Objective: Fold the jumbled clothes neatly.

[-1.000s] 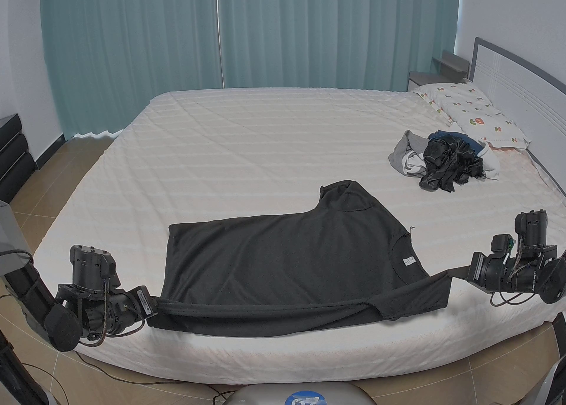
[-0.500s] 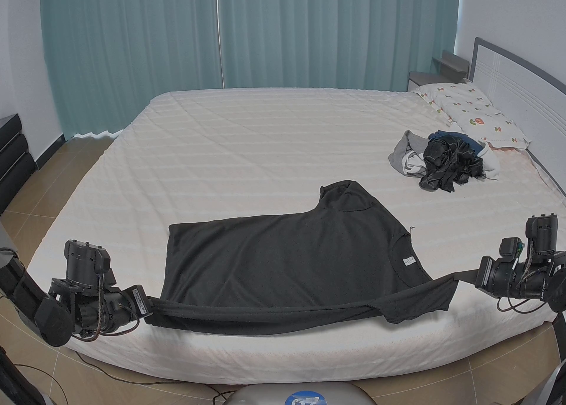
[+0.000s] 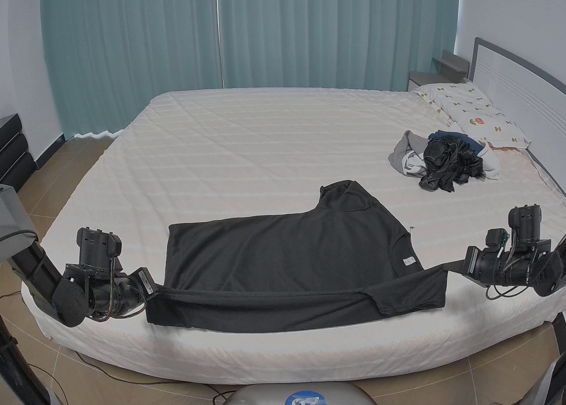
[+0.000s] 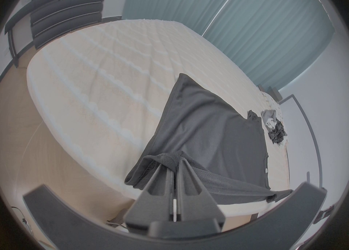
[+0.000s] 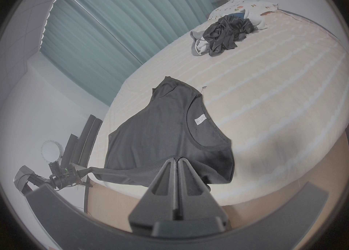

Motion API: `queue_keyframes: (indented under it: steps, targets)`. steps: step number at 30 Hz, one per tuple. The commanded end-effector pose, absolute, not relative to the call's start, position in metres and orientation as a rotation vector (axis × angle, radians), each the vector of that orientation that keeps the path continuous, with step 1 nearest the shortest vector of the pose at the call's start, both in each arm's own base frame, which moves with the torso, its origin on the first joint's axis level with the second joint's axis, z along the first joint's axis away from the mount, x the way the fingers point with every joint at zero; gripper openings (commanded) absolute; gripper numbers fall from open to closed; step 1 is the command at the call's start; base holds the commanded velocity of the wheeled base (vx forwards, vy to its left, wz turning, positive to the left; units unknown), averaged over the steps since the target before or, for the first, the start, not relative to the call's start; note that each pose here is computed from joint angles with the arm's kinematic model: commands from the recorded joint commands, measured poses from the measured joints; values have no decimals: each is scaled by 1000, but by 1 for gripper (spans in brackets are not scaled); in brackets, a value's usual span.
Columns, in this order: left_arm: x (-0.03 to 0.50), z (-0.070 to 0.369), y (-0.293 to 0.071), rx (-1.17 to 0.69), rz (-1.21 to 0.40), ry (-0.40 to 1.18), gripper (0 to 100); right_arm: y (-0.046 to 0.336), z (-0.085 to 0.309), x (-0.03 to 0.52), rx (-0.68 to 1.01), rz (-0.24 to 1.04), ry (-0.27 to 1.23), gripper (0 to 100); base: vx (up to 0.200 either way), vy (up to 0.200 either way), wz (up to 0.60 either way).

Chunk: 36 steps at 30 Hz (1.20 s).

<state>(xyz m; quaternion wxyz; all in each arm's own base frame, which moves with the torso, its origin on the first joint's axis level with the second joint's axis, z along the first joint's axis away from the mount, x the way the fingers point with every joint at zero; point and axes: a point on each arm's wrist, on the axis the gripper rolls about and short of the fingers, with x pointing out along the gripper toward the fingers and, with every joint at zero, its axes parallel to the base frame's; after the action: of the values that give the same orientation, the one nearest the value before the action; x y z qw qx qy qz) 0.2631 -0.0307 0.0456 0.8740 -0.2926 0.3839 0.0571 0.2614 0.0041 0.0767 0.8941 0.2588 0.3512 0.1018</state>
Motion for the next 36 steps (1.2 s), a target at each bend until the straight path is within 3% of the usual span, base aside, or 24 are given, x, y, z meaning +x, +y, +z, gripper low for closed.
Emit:
queue_keyframes:
  steps: [1,18,30,31,32,36]
  targets:
    - [282,32,-32,-642,143,819,0,3,50,287,538,159,792,0,0,0,0]
    - [314,11,-36,-682,165,831,0,19,7,319,566,117,739,0,0,0,0]
    - [321,4,-37,-683,171,839,0,19,4,321,570,103,723,0,0,0,0]
    - [321,4,-37,-681,173,838,0,19,2,321,571,100,726,100,0,0,0]
    - [321,4,-37,-683,173,835,100,19,1,321,572,96,730,100,0,0,0]
    - [321,4,-36,-686,174,835,100,20,0,320,575,98,729,100,0,0,0]
